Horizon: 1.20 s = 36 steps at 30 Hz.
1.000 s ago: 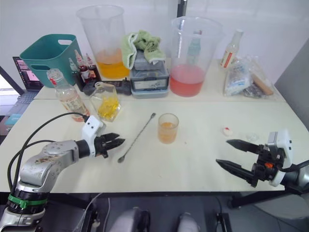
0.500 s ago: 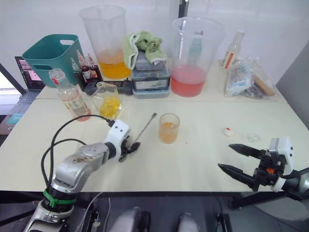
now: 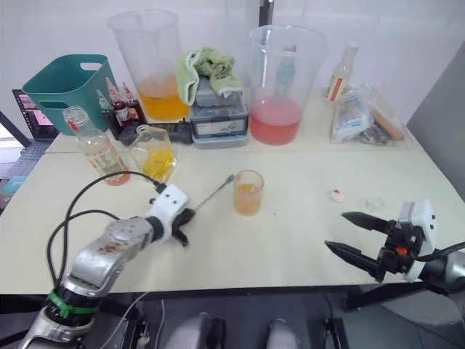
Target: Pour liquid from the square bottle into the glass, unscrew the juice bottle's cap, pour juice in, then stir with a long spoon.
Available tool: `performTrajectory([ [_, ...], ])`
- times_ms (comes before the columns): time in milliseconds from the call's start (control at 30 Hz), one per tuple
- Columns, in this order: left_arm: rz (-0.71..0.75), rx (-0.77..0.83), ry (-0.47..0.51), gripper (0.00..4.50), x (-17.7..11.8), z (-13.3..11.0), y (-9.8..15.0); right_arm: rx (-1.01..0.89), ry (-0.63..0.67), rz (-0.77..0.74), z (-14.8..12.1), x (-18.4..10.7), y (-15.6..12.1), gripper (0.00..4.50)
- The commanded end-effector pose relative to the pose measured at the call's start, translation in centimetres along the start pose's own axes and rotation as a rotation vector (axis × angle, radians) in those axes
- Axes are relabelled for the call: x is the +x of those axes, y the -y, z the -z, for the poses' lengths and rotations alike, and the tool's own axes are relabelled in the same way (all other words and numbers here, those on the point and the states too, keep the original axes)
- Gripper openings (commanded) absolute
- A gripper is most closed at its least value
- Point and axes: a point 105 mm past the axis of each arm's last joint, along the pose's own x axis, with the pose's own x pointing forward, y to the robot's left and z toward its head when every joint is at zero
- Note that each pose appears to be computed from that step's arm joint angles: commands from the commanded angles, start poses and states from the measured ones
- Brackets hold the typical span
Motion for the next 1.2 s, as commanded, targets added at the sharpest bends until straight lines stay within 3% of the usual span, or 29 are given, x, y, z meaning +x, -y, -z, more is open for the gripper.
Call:
performTrajectory([
  [33,0.049,0.052,0.064,0.03,-2.1,-0.6,-2.0,-0.027,0.008,-0.027,-0.8,0.7,-0.2,4.5],
  [233,0.167,0.042,0.092,0.03,-4.4,0.4,-2.5,-0.039,0.008,-0.023,-0.8,1.3,0.0,4.5],
  [433,0.246,0.111,0.041,0.03,-5.4,2.1,-2.3,-0.039,0.004,-0.019,-0.7,1.4,0.1,4.5],
  [533,0.232,0.129,0.003,0.99,-5.3,3.2,-2.8,-0.041,0.006,-0.018,-0.8,1.5,-0.1,4.5],
  [667,0.198,0.213,0.051,2.26,-5.2,3.0,-3.3,-0.052,0.003,-0.007,-0.8,1.4,0.0,4.5],
  [767,0.19,0.207,0.097,2.26,-5.1,2.6,-3.8,-0.058,0.004,-0.001,-0.9,1.5,0.3,4.5],
  [1167,0.283,0.158,0.043,2.26,-3.8,4.1,-1.5,-0.06,-0.003,0.011,-0.5,1.8,0.5,4.5],
  [1200,0.3,0.154,0.047,2.0,-3.7,4.0,-1.1,-0.06,-0.005,0.012,-0.4,1.8,0.5,4.5],
])
